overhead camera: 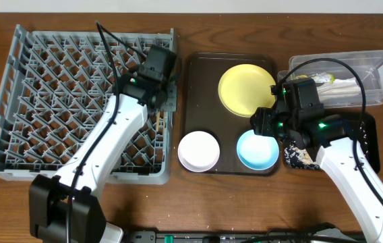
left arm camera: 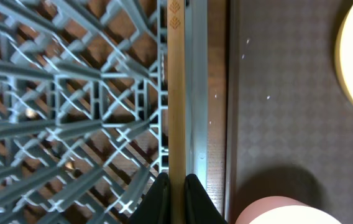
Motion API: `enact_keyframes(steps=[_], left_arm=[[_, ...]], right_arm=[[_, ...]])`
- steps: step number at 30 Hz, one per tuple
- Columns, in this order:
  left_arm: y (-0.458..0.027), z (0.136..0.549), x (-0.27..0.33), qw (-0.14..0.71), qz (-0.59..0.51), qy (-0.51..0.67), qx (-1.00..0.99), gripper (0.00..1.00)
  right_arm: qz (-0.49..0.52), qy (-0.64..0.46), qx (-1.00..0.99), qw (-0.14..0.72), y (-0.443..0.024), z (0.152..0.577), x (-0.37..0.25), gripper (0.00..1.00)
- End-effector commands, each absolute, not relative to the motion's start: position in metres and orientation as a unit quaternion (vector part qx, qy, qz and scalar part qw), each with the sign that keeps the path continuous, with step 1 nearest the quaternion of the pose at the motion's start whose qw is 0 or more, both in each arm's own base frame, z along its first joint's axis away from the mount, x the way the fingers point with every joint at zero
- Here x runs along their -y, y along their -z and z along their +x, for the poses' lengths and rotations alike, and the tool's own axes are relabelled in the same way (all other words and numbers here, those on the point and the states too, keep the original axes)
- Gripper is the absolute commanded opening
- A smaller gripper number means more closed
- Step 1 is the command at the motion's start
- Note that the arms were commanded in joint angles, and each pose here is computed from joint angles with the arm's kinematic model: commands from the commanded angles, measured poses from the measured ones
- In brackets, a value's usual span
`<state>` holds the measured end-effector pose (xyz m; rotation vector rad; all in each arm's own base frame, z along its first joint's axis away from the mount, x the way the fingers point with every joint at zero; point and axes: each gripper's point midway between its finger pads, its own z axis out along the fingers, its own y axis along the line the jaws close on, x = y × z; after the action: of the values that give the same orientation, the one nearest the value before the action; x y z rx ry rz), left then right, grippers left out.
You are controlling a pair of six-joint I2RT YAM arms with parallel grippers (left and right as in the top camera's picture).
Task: Sort waste into correct bins and load items into the dishwasher
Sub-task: 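Lower the chopstick into the dish rack and open the left gripper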
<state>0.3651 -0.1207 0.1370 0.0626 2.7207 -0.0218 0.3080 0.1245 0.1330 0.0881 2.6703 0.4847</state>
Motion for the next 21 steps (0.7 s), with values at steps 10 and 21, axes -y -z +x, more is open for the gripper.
enact_keyframes(steps=[10, 21], left_arm=[[-0.093, 0.363, 0.102, 0.216, 0.008, -0.039, -0.976, 0.08], [-0.101, 0.365, 0.104, 0.233, 0.006, -0.03, -0.972, 0.17]], right_arm=[[0.035, -0.172, -0.962, 0.21, -0.132, 0.309, -0.125, 0.59], [0.035, -0.172, -0.962, 0.211, -0.132, 0.309, -0.125, 0.59]])
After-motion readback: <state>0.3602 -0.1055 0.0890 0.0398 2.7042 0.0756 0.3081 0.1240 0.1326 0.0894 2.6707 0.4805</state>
